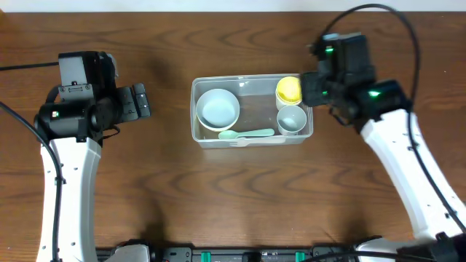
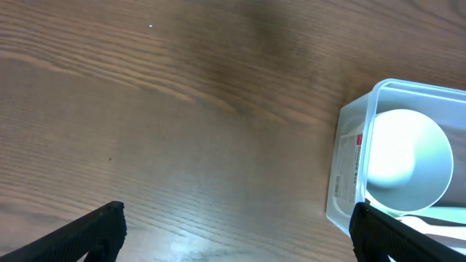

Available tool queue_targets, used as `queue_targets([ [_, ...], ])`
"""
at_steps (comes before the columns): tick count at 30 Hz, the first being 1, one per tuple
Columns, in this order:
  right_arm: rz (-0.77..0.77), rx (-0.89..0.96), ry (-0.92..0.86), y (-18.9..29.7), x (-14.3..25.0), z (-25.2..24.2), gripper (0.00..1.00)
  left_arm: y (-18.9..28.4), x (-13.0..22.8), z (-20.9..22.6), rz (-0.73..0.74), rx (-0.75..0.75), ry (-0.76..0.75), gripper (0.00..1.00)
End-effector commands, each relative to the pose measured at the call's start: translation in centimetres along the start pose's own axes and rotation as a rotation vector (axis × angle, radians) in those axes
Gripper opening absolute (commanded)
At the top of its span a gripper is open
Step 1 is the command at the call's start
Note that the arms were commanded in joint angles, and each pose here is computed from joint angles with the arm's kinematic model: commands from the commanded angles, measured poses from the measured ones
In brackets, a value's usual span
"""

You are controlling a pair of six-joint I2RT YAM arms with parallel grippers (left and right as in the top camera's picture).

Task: Pack container
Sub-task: 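Lift the right gripper out of the bin and withdraw right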

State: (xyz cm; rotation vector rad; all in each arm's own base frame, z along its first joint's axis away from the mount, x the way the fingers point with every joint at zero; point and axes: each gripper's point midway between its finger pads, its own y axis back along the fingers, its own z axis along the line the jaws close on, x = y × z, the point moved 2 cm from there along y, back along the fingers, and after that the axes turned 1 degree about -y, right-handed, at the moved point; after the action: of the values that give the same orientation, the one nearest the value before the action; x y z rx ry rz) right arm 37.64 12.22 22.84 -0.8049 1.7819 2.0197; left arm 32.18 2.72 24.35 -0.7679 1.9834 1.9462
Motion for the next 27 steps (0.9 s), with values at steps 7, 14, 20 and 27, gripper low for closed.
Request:
queue_targets([
  [7, 0.107, 0.093, -0.150, -5.5, 1.9, 0.3, 0.62, -0.4, 0.6, 0.5, 0.030, -0.021, 0.006, 0.98],
  [14, -0.028, 0.224, -0.181, -1.7, -1.0, -3.6, 0.77, -0.4, 0.6, 0.5, 0.031, -0.021, 0.006, 0.98],
  [20, -0.107, 0.239, -0.294, 3.8, -1.9, -8.2, 0.90, -0.4, 0.2, 0.4, 0.013, -0.019, 0.005, 0.98],
  [27, -0.117, 0.316, -0.410, 8.9, 0.6, -11.9, 0.94, 2.0, 0.9, 0.4, -0.020, -0.015, 0.005, 0.98],
])
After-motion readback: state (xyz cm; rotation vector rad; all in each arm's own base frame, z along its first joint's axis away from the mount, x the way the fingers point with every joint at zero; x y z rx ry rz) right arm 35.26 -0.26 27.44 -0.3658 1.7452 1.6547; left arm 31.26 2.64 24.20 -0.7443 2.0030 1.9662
